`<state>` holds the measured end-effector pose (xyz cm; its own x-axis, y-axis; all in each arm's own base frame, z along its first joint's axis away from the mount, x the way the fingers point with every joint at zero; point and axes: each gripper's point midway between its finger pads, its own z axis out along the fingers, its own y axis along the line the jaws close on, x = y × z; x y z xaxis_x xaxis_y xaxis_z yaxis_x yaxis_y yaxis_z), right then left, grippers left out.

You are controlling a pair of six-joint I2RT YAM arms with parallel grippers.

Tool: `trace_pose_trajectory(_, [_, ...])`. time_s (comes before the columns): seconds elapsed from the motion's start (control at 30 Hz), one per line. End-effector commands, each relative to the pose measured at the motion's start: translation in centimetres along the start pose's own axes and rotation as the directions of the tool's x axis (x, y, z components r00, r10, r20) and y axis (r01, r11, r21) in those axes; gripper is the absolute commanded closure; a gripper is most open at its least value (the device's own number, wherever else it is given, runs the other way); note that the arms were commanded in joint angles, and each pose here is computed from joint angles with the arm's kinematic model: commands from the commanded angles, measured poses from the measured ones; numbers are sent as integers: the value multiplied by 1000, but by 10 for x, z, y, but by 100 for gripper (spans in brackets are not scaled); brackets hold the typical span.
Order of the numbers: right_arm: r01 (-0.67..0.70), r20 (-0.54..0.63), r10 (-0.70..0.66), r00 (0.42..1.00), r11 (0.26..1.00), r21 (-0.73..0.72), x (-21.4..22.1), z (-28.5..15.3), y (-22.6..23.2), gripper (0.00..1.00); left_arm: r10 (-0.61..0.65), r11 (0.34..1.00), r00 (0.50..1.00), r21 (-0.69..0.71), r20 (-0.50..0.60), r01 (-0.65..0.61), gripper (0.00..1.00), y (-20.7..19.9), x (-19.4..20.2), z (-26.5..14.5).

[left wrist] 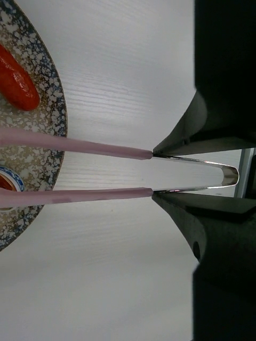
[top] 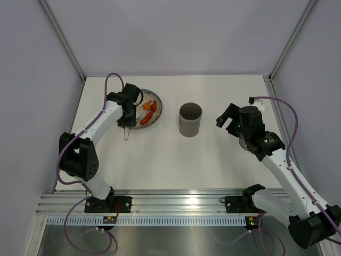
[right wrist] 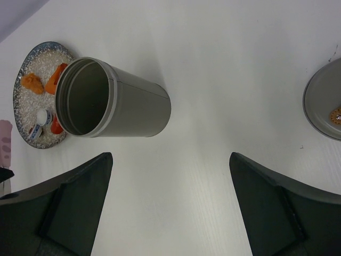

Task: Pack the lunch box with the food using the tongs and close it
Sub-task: Pick up the fake food from the plate.

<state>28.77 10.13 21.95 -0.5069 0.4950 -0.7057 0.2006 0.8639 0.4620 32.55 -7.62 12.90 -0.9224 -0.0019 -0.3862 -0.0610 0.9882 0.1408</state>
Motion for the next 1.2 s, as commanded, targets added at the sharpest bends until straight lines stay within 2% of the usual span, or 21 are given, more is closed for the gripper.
trace_pose_trajectory(0.0, [-4,30,5,1000,999,-41,-11,-6,11,0,-16,998,999,55,33,15,64,-10,-19,-1])
trace_pose_trajectory(0.13, [1,28,-1,1000,1000,-30,-9,-5,8,1,-19,998,999,57,30,17,61,-12,-18,4])
trace_pose_trajectory(0.53, [8,15,-8,1000,1000,-10,-5,2,5,1,-5,994,1000,105,13,3,61,-27,-26,16])
trace_pose_trajectory(0.87, [18,20,-18,1000,1000,-4,-6,2,4,1,6,998,1000,60,-28,-4,56,-25,-25,31])
trace_pose_trajectory(1.17, [25,3,-25,1000,1000,-4,0,4,2,1,-11,999,999,31,-37,12,55,-23,-32,42])
